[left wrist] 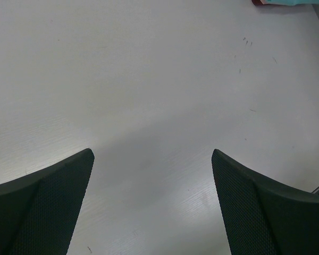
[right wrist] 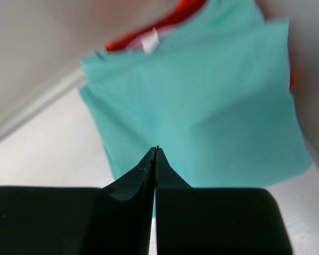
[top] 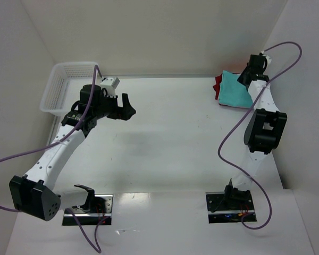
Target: Fold and stack the t-shirts
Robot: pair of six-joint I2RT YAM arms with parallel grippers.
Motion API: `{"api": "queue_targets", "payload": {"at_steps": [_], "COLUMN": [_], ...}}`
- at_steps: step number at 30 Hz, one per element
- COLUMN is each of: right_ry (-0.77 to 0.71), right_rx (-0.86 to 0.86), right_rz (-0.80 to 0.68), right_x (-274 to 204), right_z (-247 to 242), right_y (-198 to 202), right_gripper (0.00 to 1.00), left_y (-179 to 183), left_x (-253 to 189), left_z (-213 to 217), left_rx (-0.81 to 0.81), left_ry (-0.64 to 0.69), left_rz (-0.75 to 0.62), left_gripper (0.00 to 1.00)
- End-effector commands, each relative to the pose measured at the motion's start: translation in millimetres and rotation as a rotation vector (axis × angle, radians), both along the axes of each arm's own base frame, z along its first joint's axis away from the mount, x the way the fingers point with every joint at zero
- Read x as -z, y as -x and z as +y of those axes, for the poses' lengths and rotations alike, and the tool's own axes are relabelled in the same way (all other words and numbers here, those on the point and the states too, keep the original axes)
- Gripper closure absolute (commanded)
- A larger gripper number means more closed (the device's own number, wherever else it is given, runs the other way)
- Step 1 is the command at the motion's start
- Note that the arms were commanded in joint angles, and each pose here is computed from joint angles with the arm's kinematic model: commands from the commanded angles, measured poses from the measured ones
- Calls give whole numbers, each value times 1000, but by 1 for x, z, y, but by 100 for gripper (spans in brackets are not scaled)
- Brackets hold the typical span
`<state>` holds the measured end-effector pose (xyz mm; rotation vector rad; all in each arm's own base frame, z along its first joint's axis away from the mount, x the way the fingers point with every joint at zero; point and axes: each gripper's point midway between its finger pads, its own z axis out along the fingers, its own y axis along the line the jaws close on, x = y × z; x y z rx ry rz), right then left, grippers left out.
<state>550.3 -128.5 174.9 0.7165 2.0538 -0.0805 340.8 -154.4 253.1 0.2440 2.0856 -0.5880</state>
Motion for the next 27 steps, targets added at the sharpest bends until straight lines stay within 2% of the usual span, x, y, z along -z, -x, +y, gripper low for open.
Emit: {"api": "queue_targets", "payload": {"at_steps": [1,4,10,17,27], "right_ry": [61,76,53,16,25], "right_rx": [-5,-15,-16,-12,23], "right_rz": [-126,-117,-33,39,15], "right_x": [-64,-52,3,56,69], "right_z": [-7,-12,-22,-24,-49], "right_y": [-14,-34,-62,-77,-98], "right_gripper": [97,97,97,98,98], "left_y": [0,2,0,-16,-36], "left_x": [-23,-19,-15,-10,10], "left_z": [0,-1,-2,0,-5], "left_rx": [27,32,24,-8,-22], "left_ry": [7,7,19,13,7], "left_rz": [-85,-76,-54,-33,38], "left_gripper": [1,1,1,1,1]}}
